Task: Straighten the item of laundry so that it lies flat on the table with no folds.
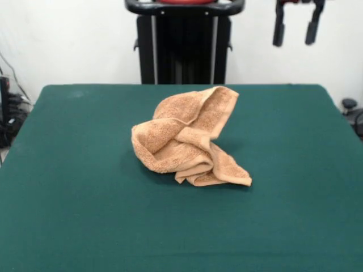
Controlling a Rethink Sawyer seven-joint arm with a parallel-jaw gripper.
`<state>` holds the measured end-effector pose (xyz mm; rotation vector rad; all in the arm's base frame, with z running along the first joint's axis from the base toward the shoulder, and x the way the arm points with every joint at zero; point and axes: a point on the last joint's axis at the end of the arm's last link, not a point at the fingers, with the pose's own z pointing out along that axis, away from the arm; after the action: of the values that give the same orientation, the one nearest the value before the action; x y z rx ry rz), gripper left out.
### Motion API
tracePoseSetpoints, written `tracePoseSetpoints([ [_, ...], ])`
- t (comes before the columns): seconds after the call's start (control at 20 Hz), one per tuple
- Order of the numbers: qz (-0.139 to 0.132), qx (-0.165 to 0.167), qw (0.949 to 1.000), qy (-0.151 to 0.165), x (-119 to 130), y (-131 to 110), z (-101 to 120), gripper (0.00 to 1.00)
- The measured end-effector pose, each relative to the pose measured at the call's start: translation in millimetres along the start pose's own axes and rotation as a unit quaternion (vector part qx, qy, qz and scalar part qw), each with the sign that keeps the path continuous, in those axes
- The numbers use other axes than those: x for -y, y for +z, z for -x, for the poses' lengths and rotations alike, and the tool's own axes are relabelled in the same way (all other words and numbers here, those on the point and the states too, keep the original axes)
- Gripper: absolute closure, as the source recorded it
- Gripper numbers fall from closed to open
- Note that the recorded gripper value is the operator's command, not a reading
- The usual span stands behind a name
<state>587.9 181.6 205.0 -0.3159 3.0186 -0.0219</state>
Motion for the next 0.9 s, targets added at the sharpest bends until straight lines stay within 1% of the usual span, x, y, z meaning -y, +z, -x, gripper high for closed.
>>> tracePoseSetpoints([
  [0.15,-0.001,-0.002,1.0000,0.000,3.0,18.2,15.6,0.00],
  [0.4,-0.005,-0.012,0.9999,0.004,11.9,48.5,28.7,0.00],
  [0.55,-0.006,-0.022,0.9997,0.008,17.6,65.8,30.2,0.00],
  [0.75,-0.004,-0.039,0.9991,0.015,26.5,85.9,23.7,0.00],
  [0.9,-0.004,-0.043,0.9988,0.023,36.1,90.9,21.9,0.00],
])
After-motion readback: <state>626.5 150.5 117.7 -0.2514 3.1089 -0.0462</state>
